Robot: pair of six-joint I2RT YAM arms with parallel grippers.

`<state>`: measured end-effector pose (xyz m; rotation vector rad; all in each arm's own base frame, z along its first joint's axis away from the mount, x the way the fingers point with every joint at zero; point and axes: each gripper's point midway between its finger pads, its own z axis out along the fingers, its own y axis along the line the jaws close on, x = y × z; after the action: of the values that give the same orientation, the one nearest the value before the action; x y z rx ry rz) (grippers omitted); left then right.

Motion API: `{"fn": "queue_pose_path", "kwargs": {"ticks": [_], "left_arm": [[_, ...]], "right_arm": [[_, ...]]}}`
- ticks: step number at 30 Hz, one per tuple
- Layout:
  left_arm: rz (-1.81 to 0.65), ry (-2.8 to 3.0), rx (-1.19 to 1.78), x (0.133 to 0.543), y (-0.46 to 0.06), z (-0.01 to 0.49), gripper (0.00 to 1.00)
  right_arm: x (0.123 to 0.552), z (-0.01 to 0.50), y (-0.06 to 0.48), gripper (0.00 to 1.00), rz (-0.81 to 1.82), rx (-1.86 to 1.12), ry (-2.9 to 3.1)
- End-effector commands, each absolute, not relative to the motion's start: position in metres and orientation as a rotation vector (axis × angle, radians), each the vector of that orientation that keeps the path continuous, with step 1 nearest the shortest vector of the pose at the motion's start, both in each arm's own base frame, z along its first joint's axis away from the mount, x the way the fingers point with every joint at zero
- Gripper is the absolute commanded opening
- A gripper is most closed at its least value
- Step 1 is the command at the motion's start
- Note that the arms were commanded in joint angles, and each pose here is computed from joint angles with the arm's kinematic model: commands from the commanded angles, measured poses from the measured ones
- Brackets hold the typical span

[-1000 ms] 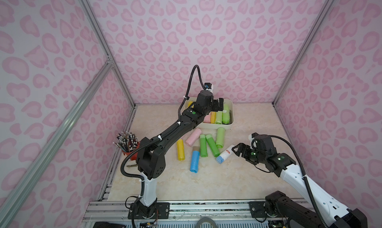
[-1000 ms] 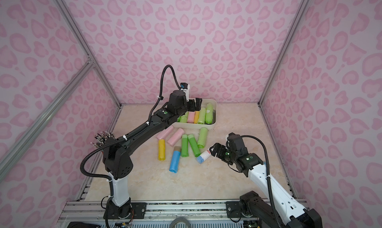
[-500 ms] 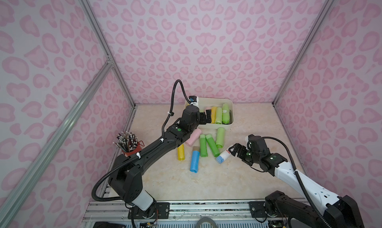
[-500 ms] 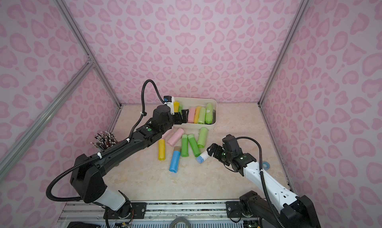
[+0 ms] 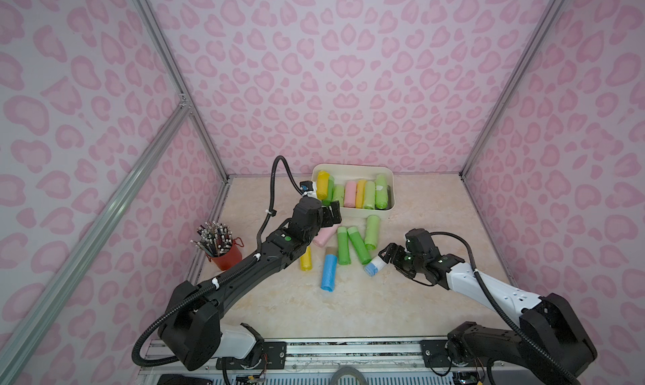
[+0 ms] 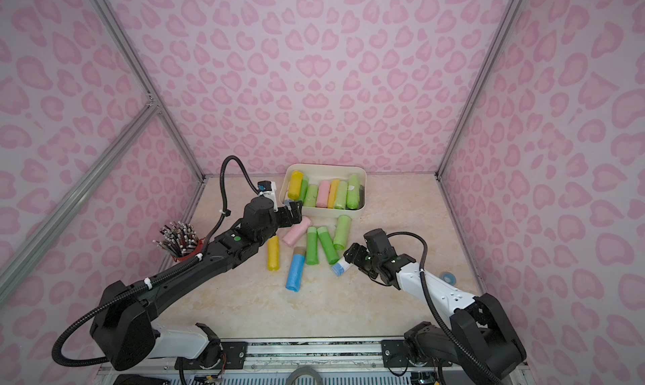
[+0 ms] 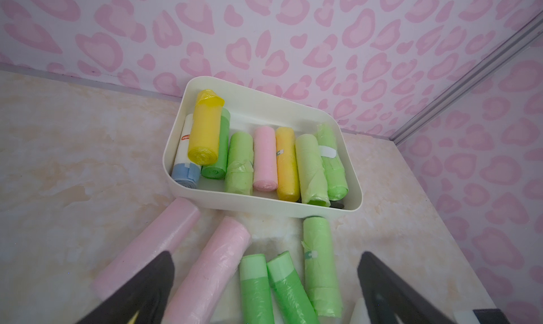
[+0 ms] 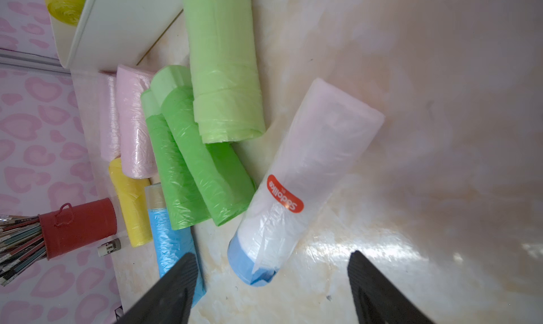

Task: Put the roll of trash bags into the storage box
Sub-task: Pick up the roll of trash bags from the center of the board.

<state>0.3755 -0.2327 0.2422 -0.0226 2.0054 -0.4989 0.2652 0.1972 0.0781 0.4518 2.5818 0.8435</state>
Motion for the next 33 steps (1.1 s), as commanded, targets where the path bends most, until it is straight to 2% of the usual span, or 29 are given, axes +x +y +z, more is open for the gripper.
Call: {"fn": "queue_pose_path", "kwargs": {"ticks": [1, 22, 30, 31, 33], "left_arm": [[-0.504, 1.980, -0.058, 0.377, -0.227, 0.249, 1.00], [-0.505, 2.041, 0.001, 0.389, -0.231, 0.228, 1.00], [-0.504, 2.063, 0.001, 0.390, -0.230, 0.220, 1.00], [-0.503, 2.069, 0.001, 0.391, -0.231, 0.217, 1.00], [-0.500, 2.073, 0.002, 0.392, -0.231, 0.216, 1.00]], "right_arm": [[0.273, 0.070, 0.203, 0.82, 0.843, 0.453, 2.573], [0.262, 0.039, 0.219, 0.82, 0.744, 0.426, 2.738], [0.258, 0.042, 0.216, 0.82, 0.727, 0.430, 2.758], [0.285, 0.042, 0.177, 0.65, 0.431, 0.534, 2.607], [0.286, 0.045, 0.171, 0.61, 0.388, 0.517, 2.593]]}}
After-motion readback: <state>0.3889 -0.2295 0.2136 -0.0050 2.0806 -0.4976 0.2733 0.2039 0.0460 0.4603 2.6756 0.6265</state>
